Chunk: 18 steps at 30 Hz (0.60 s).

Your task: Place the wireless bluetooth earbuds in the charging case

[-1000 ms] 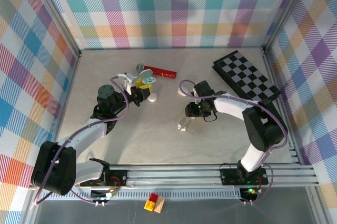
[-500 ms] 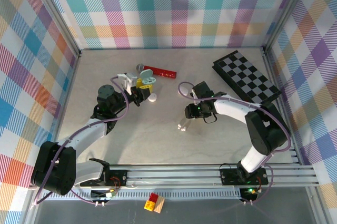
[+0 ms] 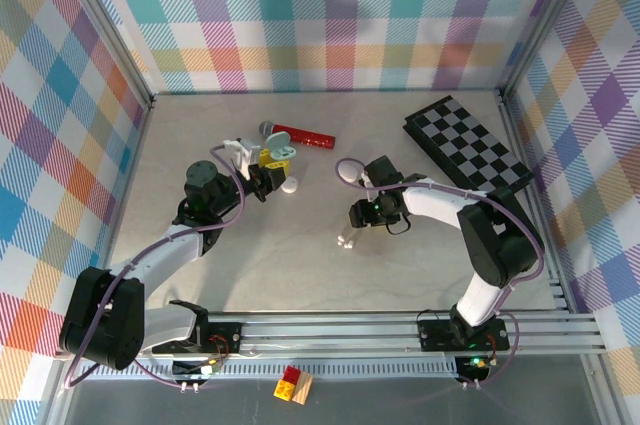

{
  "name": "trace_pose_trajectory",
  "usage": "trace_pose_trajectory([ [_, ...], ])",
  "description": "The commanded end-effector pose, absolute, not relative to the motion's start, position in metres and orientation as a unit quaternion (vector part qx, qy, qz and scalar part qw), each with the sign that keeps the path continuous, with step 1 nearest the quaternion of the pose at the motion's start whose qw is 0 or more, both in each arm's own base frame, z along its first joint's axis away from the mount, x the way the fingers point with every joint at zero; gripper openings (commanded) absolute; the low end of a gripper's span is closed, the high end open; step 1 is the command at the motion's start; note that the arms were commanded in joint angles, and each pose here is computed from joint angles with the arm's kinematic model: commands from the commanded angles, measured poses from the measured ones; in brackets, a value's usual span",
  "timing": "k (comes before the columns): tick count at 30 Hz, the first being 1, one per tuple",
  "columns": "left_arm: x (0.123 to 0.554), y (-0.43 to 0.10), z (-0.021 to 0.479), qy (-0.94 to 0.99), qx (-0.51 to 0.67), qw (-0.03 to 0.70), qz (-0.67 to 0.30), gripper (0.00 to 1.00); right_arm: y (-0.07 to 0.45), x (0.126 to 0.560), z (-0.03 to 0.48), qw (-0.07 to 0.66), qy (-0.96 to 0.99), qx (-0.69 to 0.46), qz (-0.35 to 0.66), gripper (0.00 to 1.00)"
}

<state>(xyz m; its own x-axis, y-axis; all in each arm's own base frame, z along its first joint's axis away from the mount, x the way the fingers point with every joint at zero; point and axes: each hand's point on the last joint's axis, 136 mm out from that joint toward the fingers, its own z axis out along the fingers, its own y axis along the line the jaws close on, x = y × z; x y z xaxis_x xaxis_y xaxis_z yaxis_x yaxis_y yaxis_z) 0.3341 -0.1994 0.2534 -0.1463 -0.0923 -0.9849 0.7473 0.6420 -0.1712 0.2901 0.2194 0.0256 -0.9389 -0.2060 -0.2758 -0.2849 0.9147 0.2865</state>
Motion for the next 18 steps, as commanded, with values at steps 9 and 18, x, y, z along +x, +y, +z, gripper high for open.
trace_pose_trajectory([
  [9,0.332,-0.202,0.263,0.661,0.254,0.615,-0.347,0.37,0.227,0.278,0.037,0.114,0.967,-0.132,0.186,0.56],
  [18,0.337,-0.200,0.260,0.666,0.246,0.617,-0.341,0.37,0.226,0.278,0.048,0.122,0.968,-0.142,0.167,0.56],
])
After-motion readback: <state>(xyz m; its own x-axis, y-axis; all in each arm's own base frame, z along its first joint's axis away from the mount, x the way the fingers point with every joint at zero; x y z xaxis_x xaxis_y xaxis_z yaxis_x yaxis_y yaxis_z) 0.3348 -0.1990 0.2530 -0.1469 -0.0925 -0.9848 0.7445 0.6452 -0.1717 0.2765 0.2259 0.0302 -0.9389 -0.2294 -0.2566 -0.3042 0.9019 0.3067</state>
